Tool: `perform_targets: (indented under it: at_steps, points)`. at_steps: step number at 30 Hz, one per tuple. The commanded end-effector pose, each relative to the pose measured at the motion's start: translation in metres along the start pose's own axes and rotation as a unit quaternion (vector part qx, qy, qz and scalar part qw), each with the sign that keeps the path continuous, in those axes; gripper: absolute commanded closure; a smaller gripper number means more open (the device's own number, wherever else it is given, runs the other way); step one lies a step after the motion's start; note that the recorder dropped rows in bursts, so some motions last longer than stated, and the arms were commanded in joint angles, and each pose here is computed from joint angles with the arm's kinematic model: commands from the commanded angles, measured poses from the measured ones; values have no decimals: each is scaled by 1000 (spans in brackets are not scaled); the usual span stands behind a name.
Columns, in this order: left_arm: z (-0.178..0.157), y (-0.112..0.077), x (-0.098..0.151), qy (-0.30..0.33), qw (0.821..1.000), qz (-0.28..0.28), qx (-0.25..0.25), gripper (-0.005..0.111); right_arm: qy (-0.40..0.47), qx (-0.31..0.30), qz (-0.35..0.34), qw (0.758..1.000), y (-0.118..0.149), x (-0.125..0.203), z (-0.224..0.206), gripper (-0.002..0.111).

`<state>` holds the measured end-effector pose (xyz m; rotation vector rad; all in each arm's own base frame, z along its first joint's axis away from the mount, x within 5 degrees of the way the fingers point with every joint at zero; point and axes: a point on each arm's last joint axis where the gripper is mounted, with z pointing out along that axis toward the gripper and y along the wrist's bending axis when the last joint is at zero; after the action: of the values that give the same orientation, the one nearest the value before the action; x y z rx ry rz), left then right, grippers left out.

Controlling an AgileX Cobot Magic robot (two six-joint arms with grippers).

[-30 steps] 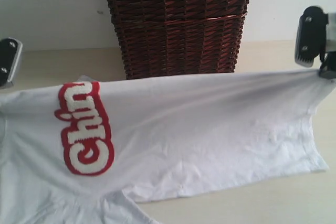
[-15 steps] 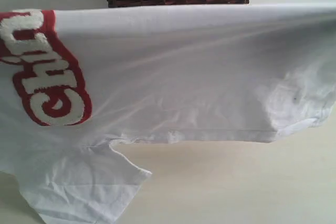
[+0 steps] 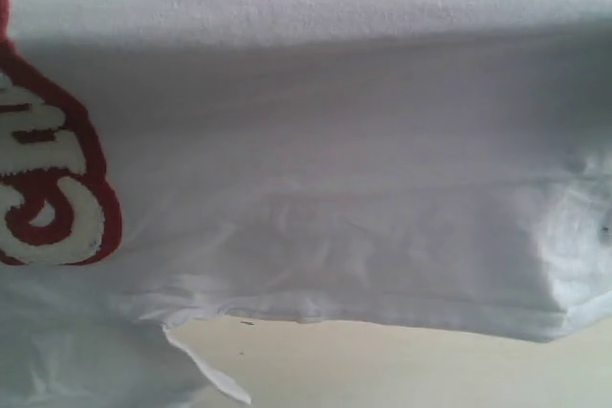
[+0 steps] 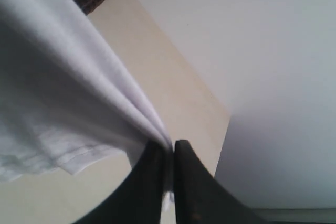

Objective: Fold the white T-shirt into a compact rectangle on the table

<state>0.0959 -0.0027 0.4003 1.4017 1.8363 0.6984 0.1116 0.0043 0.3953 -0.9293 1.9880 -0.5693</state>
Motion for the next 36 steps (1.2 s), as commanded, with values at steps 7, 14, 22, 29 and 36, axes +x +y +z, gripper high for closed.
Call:
perform_targets:
  at_steps: [7,14,22,29,36]
  points:
    - [83,27,-1,95,993,46,50,107,127,-51,-64,989,3,-24,120,108]
    - [193,30,0,133,982,74,110,107,138,-79,-124,980,40,-30,240,108]
    - [286,29,17,88,995,18,48,85,78,-18,-157,984,69,-17,331,94]
    - [304,30,20,62,997,-45,11,43,99,50,-12,994,58,-19,347,58]
    - [286,13,23,111,976,-146,118,84,130,51,112,984,45,-22,321,68]
